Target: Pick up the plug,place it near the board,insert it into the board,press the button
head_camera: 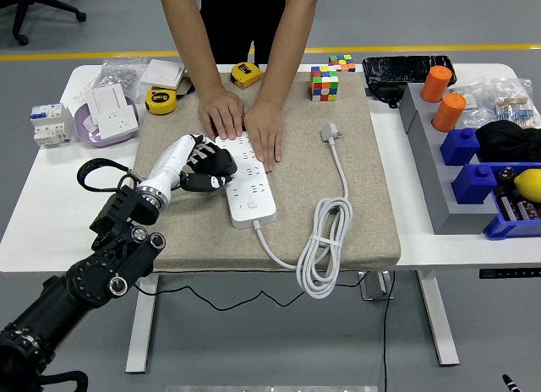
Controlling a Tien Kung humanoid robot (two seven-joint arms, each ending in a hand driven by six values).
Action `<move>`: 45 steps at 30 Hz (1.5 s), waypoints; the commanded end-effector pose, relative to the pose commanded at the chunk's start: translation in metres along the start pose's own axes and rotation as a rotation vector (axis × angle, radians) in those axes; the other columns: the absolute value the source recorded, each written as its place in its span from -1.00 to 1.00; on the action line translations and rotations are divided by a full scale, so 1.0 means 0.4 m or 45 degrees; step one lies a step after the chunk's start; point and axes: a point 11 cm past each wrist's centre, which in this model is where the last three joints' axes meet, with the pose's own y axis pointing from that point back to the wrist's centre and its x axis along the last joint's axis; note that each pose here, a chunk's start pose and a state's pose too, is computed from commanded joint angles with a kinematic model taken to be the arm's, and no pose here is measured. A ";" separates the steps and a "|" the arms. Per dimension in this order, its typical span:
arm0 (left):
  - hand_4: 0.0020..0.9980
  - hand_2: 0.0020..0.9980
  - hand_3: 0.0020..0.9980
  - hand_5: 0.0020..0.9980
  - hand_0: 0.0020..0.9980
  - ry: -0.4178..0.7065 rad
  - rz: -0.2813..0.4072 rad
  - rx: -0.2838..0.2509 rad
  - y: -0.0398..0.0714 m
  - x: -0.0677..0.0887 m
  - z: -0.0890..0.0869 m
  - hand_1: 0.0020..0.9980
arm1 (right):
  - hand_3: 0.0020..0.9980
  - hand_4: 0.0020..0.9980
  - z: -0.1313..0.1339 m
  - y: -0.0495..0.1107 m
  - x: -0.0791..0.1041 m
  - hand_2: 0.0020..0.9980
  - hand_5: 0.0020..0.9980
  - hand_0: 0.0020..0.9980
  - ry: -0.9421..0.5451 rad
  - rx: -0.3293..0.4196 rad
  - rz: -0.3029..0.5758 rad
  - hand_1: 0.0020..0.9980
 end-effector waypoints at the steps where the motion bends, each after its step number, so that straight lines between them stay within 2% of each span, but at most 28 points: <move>1: 0.30 -0.38 -0.19 -0.85 -0.25 0.008 0.004 -0.002 -0.001 0.002 0.002 -0.34 | 0.58 1.00 0.000 0.000 0.000 0.56 1.00 0.93 -0.001 0.000 0.000 0.69; 7: 0.29 -0.39 -0.19 -0.85 -0.25 0.076 0.059 -0.003 -0.006 0.033 0.011 -0.35 | 0.58 1.00 0.007 0.001 0.001 0.56 1.00 0.93 -0.006 -0.010 0.003 0.69; 8: 0.29 -0.41 -0.20 -0.84 -0.25 0.085 0.070 0.002 -0.008 0.040 0.008 -0.41 | 0.58 1.00 0.009 0.001 0.001 0.56 1.00 0.93 -0.007 -0.013 0.005 0.69; 14: 0.27 -0.41 -0.19 -0.85 -0.25 0.147 0.188 0.031 -0.011 0.129 -0.017 -0.45 | 0.58 1.00 0.009 0.001 0.001 0.56 1.00 0.93 -0.014 -0.013 0.007 0.69; 15: 0.27 -0.41 -0.19 -0.85 -0.25 0.148 0.219 0.046 -0.012 0.155 -0.029 -0.45 | 0.58 1.00 0.007 0.001 0.003 0.56 1.00 0.93 -0.015 -0.011 0.008 0.69; 18: 0.27 -0.41 -0.19 -0.85 -0.25 0.129 0.263 0.094 -0.012 0.194 -0.065 -0.45 | 0.58 1.00 0.003 0.000 0.006 0.56 1.00 0.93 -0.018 -0.006 0.012 0.69; 21: 0.27 -0.43 -0.19 -0.86 -0.25 0.070 0.278 0.164 -0.007 0.217 -0.116 -0.44 | 0.58 1.00 0.002 0.000 0.009 0.56 1.00 0.93 -0.020 -0.005 0.016 0.70; 27: 0.28 -0.44 -0.19 -0.87 -0.25 -0.060 0.234 0.271 0.012 0.202 -0.199 -0.45 | 0.58 1.00 0.004 0.000 0.013 0.56 1.00 0.93 -0.017 -0.008 0.020 0.70; 31: 0.28 -0.44 -0.19 -0.87 -0.25 -0.142 0.172 0.285 0.021 0.178 -0.217 -0.45 | 0.58 1.00 0.006 0.000 0.016 0.56 1.00 0.93 -0.013 -0.009 0.022 0.70; 32: 0.28 -0.38 -0.13 -0.84 -0.17 -0.160 0.152 0.283 0.022 0.171 -0.217 -0.35 | 0.58 1.00 0.006 0.001 0.017 0.56 1.00 0.93 -0.012 -0.009 0.022 0.70; 33: 0.28 -0.38 -0.13 -0.84 -0.17 -0.175 0.124 0.280 0.023 0.162 -0.218 -0.35 | 0.58 1.00 0.007 0.001 0.018 0.56 1.00 0.93 -0.010 -0.009 0.023 0.70; 37: 0.28 -0.38 -0.13 -0.84 -0.17 -0.158 0.073 0.270 0.026 0.146 -0.218 -0.35 | 0.58 1.00 0.005 0.000 0.021 0.56 1.00 0.93 -0.008 -0.005 0.024 0.70; 38: 0.44 0.10 0.08 -0.79 0.06 -0.150 0.063 0.267 0.026 0.145 -0.216 0.10 | 0.58 1.00 0.004 0.000 0.021 0.56 1.00 0.93 -0.008 -0.005 0.024 0.69; 43: 0.44 0.10 0.08 -0.79 0.06 -0.119 0.001 0.256 0.028 0.138 -0.212 0.10 | 0.58 1.00 0.003 0.000 0.021 0.56 1.00 0.93 -0.008 -0.003 0.024 0.69; 44: 1.00 0.49 0.37 -0.53 0.40 -0.107 -0.008 0.258 0.028 0.137 -0.212 0.56 | 0.58 1.00 0.004 0.000 0.021 0.56 1.00 0.93 -0.008 -0.004 0.023 0.70; 45: 1.00 0.49 0.37 -0.53 0.40 -0.096 -0.012 0.259 0.029 0.138 -0.212 0.56 | 0.58 1.00 0.004 0.000 0.021 0.56 1.00 0.93 -0.008 -0.004 0.023 0.70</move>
